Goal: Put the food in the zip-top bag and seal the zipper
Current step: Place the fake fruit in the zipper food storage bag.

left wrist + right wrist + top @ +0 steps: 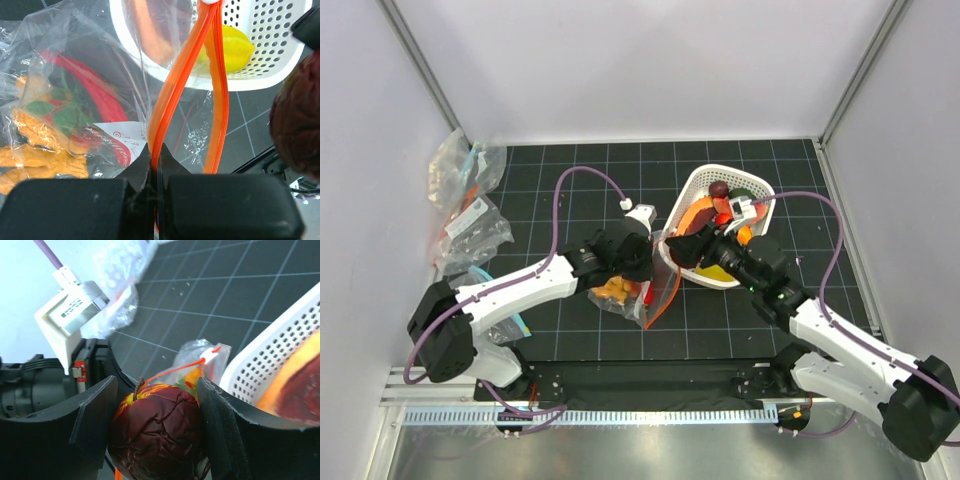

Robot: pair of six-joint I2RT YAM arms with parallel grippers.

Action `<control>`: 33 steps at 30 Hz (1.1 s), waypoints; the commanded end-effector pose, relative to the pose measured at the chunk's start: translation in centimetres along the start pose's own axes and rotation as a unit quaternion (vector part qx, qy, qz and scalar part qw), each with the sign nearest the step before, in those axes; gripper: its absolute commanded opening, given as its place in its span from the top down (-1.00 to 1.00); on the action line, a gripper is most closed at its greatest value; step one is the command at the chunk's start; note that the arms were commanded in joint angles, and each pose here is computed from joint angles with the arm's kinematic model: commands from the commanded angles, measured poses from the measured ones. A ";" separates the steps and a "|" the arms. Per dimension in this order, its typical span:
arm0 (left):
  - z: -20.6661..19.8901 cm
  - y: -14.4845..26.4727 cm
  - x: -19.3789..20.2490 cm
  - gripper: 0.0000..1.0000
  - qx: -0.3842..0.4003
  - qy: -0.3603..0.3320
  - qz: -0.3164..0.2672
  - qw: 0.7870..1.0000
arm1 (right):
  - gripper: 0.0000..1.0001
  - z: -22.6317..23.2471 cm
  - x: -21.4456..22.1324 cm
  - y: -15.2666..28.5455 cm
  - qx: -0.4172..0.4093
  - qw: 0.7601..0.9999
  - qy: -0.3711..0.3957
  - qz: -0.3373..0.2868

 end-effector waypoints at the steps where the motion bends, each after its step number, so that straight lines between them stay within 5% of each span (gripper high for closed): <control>1: -1.2 1.5 -2.3 0.99 0.040 0.026 -0.051 0.998 | 0.02 2.0 -1.1 -0.2 -0.058 0.996 -0.026 -0.057; 13: -0.1 0.4 -2.6 1.00 0.162 0.122 -0.031 0.979 | 0.03 1.6 0.8 -2.3 -0.025 0.995 -0.050 -0.081; 24: 0.4 0.9 -2.7 1.00 0.159 0.123 -0.047 0.979 | -0.01 1.6 3.1 -4.0 0.021 0.998 0.000 -0.061; 28: 0.2 0.9 -2.8 1.00 0.165 0.124 -0.042 0.977 | -0.24 0.9 3.4 -4.3 0.066 0.995 0.005 -0.079; 33: 0.6 1.1 -2.7 0.99 0.153 0.122 -0.051 0.979 | -0.92 0.7 4.2 -4.6 0.102 0.990 0.028 -0.088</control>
Point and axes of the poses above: each gripper's point midway between its finger pads, its own y axis back along the fingers, its own z axis along the line the jaws close on, x = y × z, the point moved 7 cm from there along y, back along the fingers, and after that the axes turned 12 degrees about -y, right-handed, at the moved point
